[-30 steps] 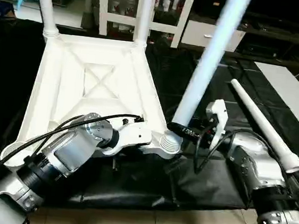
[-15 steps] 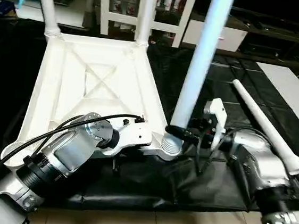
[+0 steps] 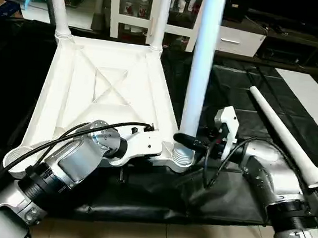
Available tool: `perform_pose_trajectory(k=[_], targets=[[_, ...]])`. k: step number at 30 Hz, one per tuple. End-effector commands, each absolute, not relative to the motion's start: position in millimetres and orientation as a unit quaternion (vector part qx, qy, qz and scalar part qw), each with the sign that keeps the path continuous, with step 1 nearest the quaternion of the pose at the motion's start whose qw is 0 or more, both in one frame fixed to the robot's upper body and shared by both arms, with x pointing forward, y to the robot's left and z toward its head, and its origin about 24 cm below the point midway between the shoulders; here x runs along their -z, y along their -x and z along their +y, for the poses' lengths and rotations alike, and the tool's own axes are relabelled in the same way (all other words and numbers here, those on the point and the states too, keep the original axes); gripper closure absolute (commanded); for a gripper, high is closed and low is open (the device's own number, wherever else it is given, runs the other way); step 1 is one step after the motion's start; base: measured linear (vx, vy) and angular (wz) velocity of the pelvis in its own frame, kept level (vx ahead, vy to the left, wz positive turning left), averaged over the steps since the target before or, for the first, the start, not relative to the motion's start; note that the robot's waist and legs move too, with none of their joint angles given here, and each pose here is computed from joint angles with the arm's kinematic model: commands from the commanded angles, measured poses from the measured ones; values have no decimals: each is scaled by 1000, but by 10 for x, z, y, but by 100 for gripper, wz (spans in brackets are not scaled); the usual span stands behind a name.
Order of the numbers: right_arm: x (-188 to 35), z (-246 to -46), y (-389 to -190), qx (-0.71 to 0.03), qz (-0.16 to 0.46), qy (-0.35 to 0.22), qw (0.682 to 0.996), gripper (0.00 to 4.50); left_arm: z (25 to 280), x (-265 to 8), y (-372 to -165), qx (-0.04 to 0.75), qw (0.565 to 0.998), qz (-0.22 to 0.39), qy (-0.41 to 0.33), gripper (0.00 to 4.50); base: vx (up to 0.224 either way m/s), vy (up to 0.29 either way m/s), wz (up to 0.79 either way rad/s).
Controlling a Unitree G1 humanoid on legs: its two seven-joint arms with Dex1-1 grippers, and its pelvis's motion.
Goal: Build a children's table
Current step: Insert table leg to table base
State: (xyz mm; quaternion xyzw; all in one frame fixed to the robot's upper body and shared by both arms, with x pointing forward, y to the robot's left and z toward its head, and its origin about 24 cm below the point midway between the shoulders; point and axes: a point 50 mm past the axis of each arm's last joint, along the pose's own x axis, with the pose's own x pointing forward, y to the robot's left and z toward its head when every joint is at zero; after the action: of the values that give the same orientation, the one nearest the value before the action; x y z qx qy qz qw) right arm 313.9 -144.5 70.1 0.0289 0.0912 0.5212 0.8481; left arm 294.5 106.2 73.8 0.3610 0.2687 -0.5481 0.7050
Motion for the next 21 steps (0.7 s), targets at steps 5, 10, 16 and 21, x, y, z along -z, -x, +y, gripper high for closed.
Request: perform_pose_trajectory(k=[5, 10, 16, 21], targets=[[-416, -1730, -3069, -430, 146, -71, 888, 266, 1015, -671, -2873, 563, 684, 275, -374, 450, 0, 0, 0], [-378, -1797, -3053, -401, 138, -96, 901, 266, 1009, -675, -2878, 563, 684, 274, -374, 450, 0, 0, 0], [-310, -1852, -3009, -372, 133, -112, 912, 266, 995, -677, -2883, 564, 685, 272, -373, 450, 0, 0, 0], [-234, -1847, -2917, -373, 139, -99, 912, 266, 976, -677, -2863, 573, 681, 268, -370, 450, 0, 0, 0]])
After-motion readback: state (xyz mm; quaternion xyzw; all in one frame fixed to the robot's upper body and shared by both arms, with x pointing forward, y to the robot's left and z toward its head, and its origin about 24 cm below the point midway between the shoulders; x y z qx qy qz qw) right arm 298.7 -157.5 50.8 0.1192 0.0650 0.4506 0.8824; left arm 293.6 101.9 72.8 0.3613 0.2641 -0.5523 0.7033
